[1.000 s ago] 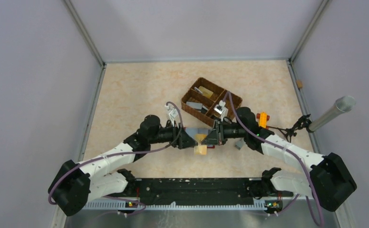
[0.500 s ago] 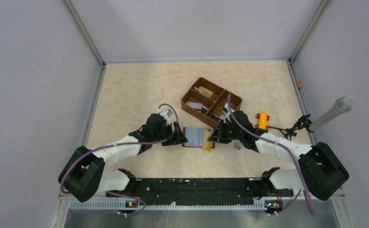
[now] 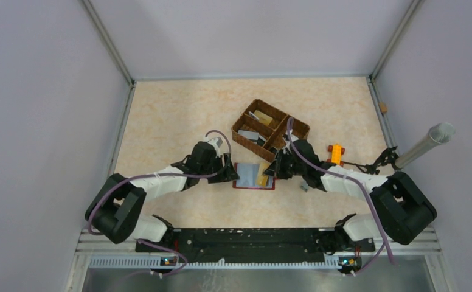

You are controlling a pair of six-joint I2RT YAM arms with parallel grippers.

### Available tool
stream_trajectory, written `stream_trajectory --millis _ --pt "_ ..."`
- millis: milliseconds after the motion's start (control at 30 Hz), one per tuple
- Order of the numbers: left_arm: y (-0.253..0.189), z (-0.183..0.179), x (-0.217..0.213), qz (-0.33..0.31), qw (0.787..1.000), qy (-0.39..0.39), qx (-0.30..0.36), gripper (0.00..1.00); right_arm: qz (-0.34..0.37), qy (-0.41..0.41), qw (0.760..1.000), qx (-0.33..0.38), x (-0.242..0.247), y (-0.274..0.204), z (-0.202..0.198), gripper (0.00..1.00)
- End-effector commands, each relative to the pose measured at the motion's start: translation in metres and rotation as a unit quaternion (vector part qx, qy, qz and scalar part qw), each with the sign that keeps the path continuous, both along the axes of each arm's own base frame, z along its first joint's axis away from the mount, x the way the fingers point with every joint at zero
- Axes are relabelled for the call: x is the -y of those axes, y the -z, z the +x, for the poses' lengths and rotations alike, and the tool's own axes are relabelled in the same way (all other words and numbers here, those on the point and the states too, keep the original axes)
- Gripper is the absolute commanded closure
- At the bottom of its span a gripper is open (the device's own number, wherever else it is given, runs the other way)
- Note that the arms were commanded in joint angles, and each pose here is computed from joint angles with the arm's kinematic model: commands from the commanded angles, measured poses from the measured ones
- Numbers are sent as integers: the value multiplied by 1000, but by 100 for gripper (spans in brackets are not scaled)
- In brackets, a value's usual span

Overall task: Put the credit cards into the card holder
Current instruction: Insert the credit card into the card holder.

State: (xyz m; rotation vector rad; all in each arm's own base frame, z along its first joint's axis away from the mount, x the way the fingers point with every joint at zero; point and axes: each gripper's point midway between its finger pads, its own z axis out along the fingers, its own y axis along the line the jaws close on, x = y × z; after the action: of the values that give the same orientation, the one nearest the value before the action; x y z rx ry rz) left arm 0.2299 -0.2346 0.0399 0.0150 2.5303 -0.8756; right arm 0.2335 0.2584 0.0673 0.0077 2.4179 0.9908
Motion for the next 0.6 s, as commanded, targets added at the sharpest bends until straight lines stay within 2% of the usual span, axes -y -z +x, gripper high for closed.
stream_trajectory --millis 0,567 --pt "-11 19 5 -2 999 1 35 34 41 1 999 33 -19 -23 19 100" --pt "7 24 7 9 1000 9 21 49 51 13 999 13 -22 -11 24 100"
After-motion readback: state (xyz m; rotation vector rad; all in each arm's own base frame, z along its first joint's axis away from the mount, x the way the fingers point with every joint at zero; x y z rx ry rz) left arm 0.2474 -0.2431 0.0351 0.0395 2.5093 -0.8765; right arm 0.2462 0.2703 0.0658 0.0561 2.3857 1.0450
